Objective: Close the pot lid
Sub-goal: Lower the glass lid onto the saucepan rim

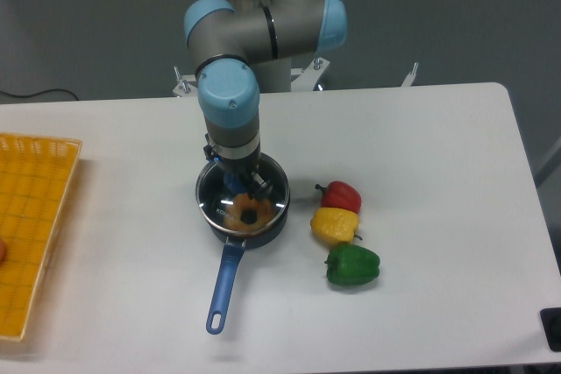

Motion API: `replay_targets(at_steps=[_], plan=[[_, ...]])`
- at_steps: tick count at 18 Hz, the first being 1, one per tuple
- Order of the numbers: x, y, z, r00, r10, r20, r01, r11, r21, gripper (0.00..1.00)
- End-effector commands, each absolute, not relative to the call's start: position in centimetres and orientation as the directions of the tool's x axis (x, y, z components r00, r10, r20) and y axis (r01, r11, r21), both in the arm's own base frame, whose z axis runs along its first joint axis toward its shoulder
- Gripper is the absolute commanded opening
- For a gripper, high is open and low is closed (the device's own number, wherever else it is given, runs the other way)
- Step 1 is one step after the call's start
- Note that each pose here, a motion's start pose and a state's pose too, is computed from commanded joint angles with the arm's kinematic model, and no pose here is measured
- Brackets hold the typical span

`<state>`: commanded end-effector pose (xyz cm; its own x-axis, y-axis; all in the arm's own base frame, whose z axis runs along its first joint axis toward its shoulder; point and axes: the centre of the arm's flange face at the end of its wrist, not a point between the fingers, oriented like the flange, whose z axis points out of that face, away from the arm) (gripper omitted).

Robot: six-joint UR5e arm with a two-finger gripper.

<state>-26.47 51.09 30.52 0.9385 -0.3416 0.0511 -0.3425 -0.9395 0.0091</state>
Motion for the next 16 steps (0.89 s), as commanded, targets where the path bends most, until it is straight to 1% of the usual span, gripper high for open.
replay_targets(at_steps=[16], plan=[[-26.33,50.77,30.06,0.938,-0.343,0.06,-0.344,-0.939,0.015,0.53]])
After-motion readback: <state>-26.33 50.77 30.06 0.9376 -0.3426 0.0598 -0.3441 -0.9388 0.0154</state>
